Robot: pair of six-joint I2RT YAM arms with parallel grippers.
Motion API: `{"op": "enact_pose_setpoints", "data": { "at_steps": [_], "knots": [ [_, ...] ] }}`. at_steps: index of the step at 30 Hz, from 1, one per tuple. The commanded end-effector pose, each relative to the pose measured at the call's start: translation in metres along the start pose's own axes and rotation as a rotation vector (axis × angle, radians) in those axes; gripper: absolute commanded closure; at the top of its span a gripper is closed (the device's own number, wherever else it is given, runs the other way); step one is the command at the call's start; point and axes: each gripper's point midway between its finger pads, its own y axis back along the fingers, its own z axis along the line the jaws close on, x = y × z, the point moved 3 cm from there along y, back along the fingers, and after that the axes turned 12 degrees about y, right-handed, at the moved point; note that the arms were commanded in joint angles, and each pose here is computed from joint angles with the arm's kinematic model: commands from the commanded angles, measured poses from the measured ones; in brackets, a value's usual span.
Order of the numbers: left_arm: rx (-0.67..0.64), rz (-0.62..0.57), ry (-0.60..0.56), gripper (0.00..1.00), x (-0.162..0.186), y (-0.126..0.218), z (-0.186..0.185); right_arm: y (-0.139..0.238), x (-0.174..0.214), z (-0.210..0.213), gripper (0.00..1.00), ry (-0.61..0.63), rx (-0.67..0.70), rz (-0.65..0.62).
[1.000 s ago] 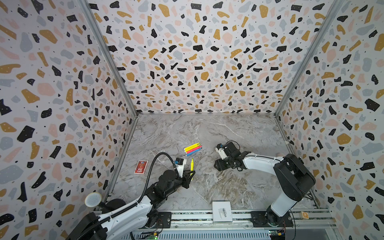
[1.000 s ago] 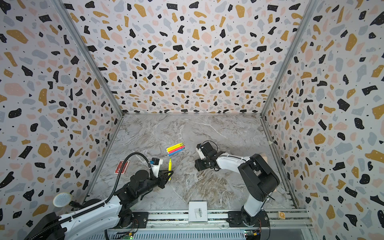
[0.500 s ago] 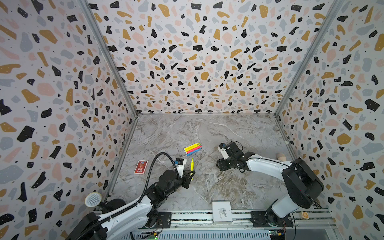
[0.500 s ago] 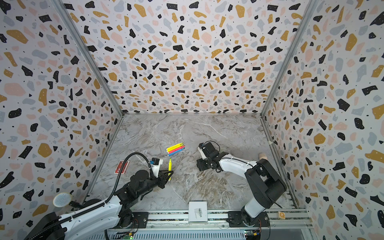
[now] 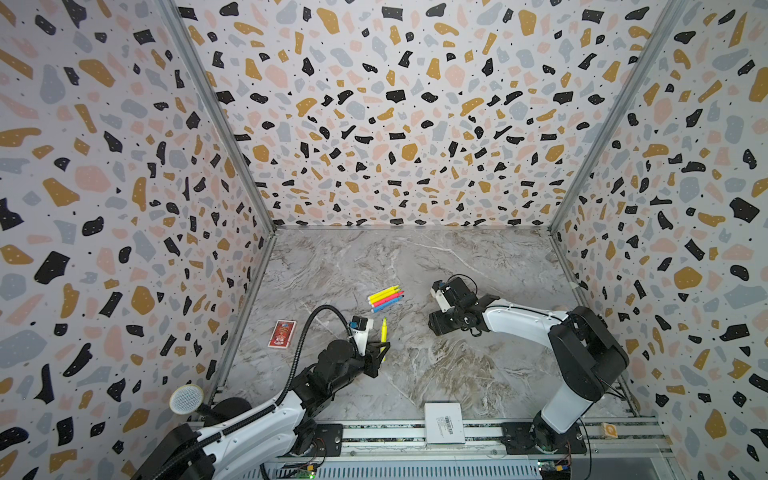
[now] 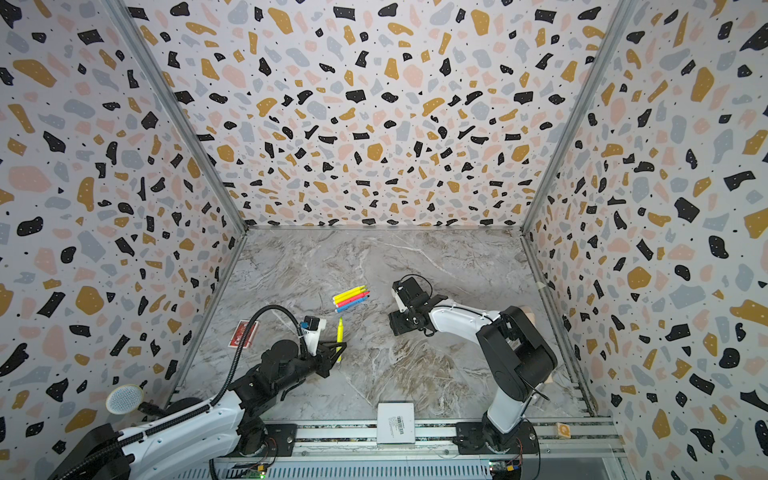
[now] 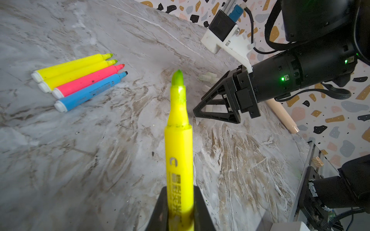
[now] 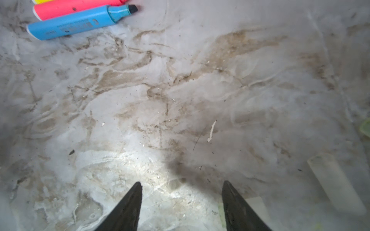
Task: Insert the pens into the pen caps
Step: 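Center the open right gripper over an upright pale-green cap and close on it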
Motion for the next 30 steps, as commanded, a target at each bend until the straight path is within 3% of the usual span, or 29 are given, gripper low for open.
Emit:
{"op": "enact_pose_setpoints", "data": {
  "at_steps": [1, 19, 30],
  "knots": [
    [0.026, -0.036, -0.018, 1.00, -0.011, -0.001, -0.008, 0.003, 0.001, 0.000, 0.36, 0.014, 0.012, 0.020],
    [0.026, -0.038, -0.017, 1.00, -0.012, -0.002, -0.008, -0.002, 0.026, -0.002, 0.36, 0.015, 0.017, 0.082],
    [0.022, -0.038, -0.018, 1.00, -0.011, -0.002, -0.007, 0.018, 0.029, 0.001, 0.36, 0.007, 0.031, 0.053]
  ]
}}
